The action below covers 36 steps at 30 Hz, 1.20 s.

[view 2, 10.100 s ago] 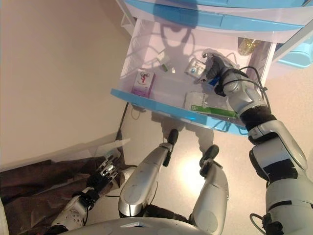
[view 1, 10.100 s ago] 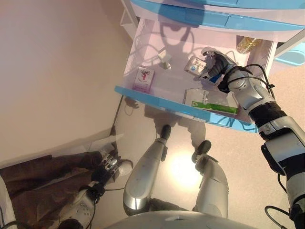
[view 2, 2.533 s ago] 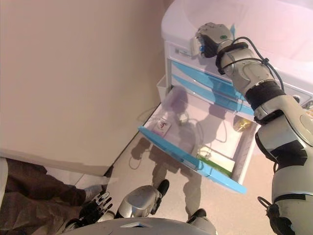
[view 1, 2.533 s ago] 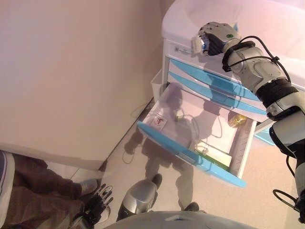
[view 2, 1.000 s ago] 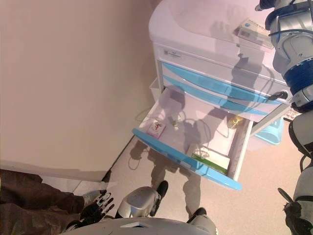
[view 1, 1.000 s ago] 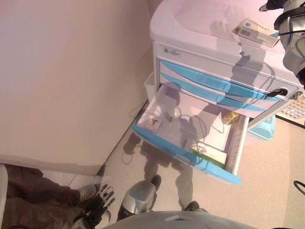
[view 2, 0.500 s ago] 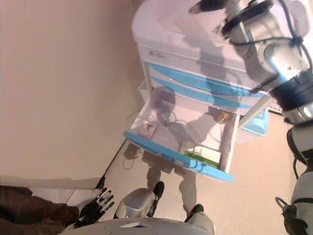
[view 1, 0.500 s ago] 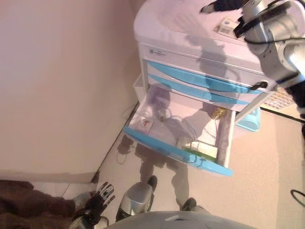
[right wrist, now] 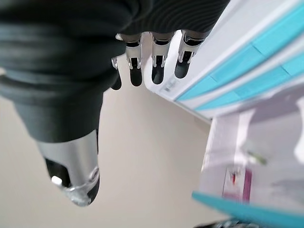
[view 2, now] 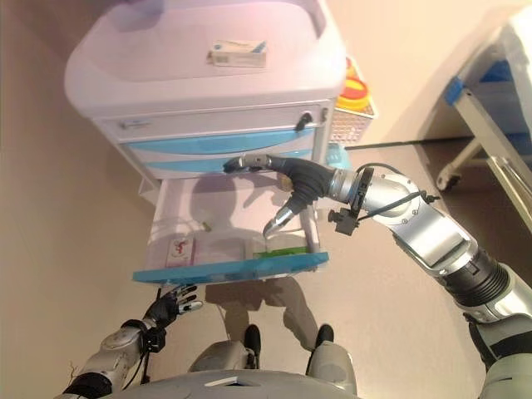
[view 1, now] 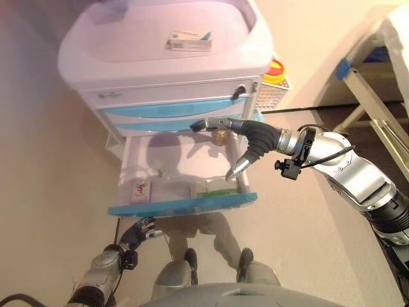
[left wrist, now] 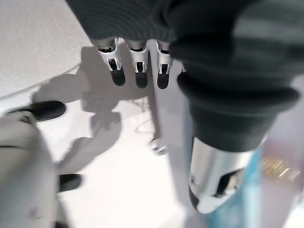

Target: Open the drawer and pick up the medicine

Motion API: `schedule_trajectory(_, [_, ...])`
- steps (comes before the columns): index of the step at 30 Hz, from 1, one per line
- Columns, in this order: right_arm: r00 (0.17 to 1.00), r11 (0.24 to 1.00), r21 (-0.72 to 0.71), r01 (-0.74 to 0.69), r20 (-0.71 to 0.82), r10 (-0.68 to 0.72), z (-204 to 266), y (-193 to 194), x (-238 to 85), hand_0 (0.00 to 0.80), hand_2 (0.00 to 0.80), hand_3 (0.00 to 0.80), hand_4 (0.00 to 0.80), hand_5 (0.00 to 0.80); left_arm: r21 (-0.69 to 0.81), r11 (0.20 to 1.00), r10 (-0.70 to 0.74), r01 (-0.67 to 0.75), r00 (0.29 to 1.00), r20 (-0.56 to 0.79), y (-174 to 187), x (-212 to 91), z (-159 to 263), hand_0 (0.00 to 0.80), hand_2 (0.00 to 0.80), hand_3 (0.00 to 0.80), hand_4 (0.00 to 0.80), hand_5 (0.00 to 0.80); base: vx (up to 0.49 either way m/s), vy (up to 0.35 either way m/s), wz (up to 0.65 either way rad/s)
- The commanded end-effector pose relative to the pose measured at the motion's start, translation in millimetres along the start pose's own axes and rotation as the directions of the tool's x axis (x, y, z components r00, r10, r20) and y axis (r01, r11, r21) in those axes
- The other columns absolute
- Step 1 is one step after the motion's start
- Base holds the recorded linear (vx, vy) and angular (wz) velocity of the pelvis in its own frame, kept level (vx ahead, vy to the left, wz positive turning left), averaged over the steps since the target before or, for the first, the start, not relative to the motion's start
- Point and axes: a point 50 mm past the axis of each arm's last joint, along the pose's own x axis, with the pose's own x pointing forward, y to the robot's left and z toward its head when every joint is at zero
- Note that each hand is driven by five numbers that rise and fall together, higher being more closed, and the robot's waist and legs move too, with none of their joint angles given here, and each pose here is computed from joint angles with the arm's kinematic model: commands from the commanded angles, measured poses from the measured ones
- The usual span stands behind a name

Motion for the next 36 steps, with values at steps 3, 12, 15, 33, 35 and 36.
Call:
schedule_trajectory(3, [0.984,0.998,-0.022,-0.063,0.167,0.066,24,7,-3,0.0,0.0,0.0,0.0,0.0,0.209,0.978,0.023,-0.014,0.999,-0.04,4,9,15,0.0,0.0,0.0,0.0,0.0,-0.028,-0.006,-0.24])
schedule_trajectory(12, [0.984,0.987,0.021,-0.16,0.078,0.158,7,16,-23,0.0,0.0,0.0,0.0,0.0,0.328,0.944,0.05,-0.035,0.998,-0.038,2,18,27,0.0,0.0,0.0,0.0,0.0,-0.017,0.009,-0.09])
schedule_trajectory(15, [0.976,0.978,0.052,-0.202,-0.075,0.205,-15,24,-35,0.0,0.0,0.0,0.0,0.0,0.371,0.926,0.082,-0.071,0.997,-0.014,10,18,34,0.0,0.0,0.0,0.0,0.0,-0.025,-0.001,-0.07])
schedule_trajectory(33, [0.77,0.7,0.605,0.379,-0.626,0.125,-180,124,-158,0.0,0.0,0.0,0.0,0.0,0.438,0.745,0.342,-0.503,0.852,0.397,84,-8,172,0.0,0.0,0.0,0.0,0.0,-0.057,0.071,-0.14])
schedule_trajectory(35, [0.785,0.642,0.639,0.423,-0.613,0.093,-182,133,-159,0.0,0.0,0.0,0.0,0.0,0.402,0.738,0.373,-0.542,0.824,0.426,93,-15,188,0.0,0.0,0.0,0.0,0.0,-0.045,0.086,-0.17])
schedule_trajectory(36, [0.786,0.629,0.646,0.433,-0.612,0.087,-183,136,-160,0.0,0.0,0.0,0.0,0.0,0.384,0.734,0.389,-0.56,0.81,0.439,97,-17,193,0.0,0.0,0.0,0.0,0.0,-0.031,0.068,-0.16])
